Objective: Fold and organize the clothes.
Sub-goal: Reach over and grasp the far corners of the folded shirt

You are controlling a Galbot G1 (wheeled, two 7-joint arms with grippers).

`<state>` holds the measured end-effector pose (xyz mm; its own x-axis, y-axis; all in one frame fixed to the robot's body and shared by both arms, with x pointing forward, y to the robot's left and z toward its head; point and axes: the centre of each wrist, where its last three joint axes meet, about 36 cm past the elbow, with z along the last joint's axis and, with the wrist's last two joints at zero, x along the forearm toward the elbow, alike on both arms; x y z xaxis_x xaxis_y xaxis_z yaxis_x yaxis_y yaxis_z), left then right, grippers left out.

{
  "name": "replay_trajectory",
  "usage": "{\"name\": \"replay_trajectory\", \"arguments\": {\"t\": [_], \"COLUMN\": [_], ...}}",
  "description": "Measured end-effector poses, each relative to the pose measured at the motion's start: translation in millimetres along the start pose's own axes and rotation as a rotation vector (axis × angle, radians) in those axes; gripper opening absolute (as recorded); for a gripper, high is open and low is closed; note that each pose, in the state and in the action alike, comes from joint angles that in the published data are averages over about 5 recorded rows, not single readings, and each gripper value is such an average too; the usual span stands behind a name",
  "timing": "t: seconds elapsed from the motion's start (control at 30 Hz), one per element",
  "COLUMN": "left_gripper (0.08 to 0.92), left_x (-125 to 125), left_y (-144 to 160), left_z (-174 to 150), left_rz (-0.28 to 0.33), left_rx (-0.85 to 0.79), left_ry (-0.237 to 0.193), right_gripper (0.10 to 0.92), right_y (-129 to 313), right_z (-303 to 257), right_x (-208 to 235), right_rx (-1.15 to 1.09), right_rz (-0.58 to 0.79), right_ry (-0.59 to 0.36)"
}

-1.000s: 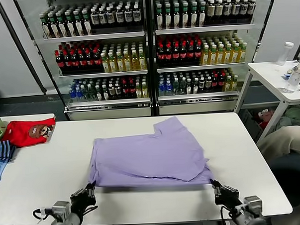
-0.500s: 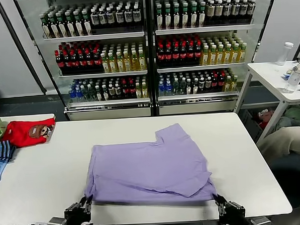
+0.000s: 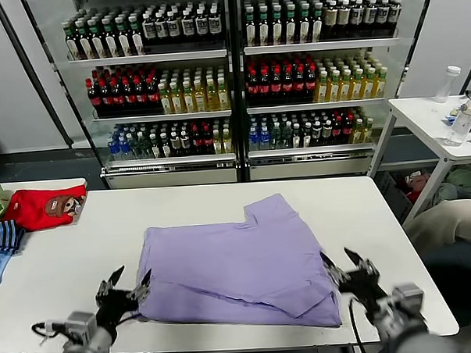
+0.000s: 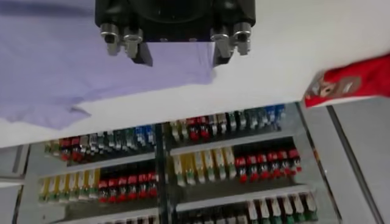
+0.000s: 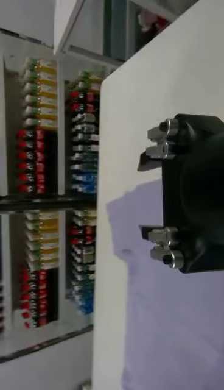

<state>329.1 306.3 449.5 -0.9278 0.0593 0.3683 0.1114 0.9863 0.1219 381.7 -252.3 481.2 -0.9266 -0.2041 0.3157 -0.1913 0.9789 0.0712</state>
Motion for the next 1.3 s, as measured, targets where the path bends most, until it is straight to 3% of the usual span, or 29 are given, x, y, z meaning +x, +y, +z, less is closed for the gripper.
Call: {"name": "replay_trajectory", "arguments": {"t": [0.13,0.37,0.57,0.93,1.3], "left_gripper": [0.818,0.823,0.823,0.823,0.818], "left_x": [-36,-94,-129,-170,-186], "left_y": [17,50,69,77,86], "left_z": [-4,-4,-2,-1,2], "left_rz": [0.014,0.024,0.035,0.063,0.063], "left_rx": [-0.003,-0.007,0.005,0.023,0.034], "left_ry": [-0.002,0.019,0.042,0.078,0.104], "right_gripper": [0.820,0.823,0.823,0.823,0.820], "right_y": [4,11,18,37,45], "right_z": [-8,-28,-32,-23,-13], "right_x": [-58,-148,-205,-266,-292], "right_rx": [-0.003,0.003,-0.013,-0.016,-0.009], "right_rz": [-0.001,0.029,0.062,0.093,0.121], "right_ry": [-0.001,0.010,0.051,0.129,0.177]}}
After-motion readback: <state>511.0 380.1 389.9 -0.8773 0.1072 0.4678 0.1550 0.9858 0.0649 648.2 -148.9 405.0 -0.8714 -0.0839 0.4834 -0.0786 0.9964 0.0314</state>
